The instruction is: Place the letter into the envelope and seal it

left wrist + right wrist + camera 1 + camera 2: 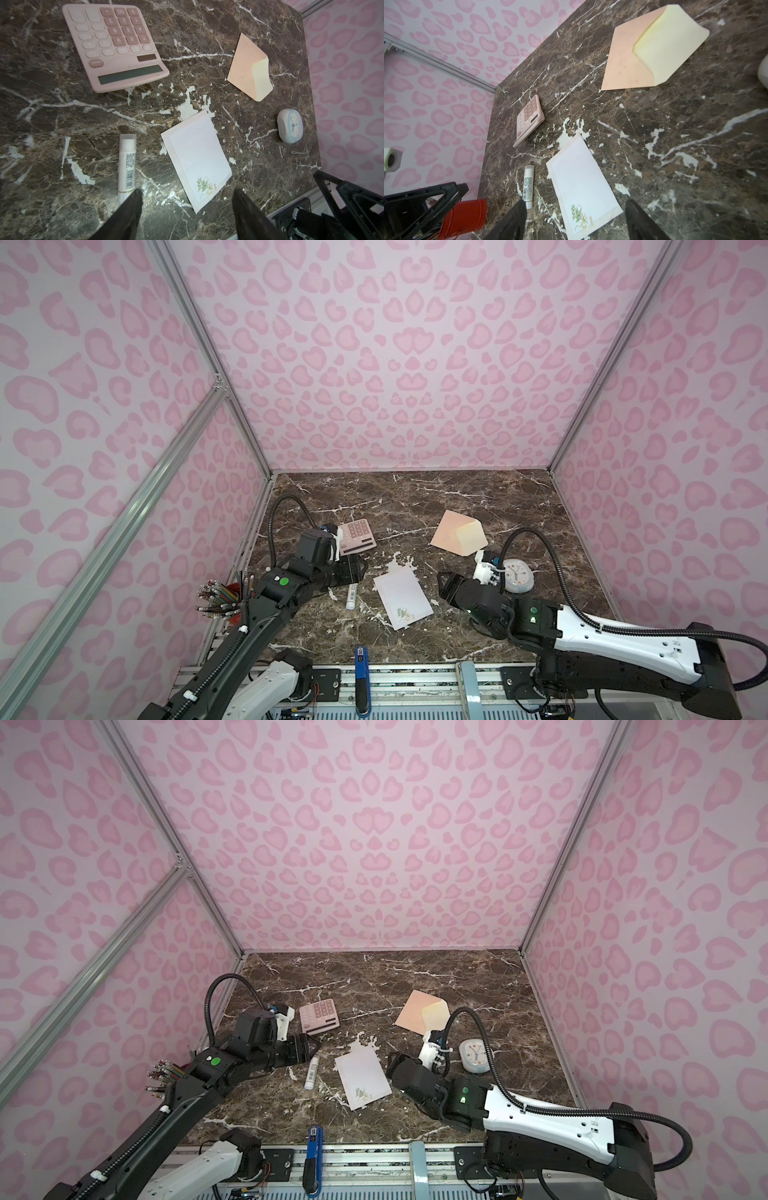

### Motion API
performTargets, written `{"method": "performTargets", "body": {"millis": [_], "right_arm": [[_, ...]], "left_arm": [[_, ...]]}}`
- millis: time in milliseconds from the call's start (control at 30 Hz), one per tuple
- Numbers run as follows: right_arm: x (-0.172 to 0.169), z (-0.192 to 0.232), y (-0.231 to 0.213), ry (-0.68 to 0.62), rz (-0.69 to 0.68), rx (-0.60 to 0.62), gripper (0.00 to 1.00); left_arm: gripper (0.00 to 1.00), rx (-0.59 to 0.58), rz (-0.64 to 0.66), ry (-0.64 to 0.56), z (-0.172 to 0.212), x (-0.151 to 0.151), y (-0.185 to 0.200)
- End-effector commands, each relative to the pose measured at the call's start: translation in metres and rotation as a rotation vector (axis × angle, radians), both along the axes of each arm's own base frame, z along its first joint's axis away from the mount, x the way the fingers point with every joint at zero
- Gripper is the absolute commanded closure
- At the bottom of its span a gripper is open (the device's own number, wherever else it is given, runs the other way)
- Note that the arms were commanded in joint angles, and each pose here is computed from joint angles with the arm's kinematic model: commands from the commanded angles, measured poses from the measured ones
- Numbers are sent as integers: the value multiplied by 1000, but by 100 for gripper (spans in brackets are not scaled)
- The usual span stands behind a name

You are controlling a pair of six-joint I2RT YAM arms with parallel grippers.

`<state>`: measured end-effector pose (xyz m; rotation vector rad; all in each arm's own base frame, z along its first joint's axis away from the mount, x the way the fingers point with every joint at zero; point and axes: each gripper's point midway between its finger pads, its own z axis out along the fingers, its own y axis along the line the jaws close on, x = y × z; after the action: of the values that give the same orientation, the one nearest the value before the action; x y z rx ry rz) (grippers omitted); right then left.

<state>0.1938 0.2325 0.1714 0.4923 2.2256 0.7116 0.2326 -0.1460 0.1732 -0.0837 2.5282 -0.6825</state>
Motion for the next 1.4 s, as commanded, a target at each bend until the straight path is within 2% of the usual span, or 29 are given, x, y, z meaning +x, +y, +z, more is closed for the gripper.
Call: {"method": "performTargets", "body": {"millis": [0,467,633,933,1367], "right_arm": [[-1,-6,6,10,-60,64,23],[-11,-54,42,124,-25,88,24],[-15,-70,56,180,-39,138,24],[-32,-101,76,301,-77,221,24],[-46,-129,86,414,-124,301,28]], "left_arm": [[28,-23,2,6,-6,3,-12],[26,-42,-45,92,-42,13,-39],[22,-23,-63,123,-53,17,-43],[21,-6,-73,142,-67,14,-42],[23,-87,-102,167,-85,17,-59]]}}
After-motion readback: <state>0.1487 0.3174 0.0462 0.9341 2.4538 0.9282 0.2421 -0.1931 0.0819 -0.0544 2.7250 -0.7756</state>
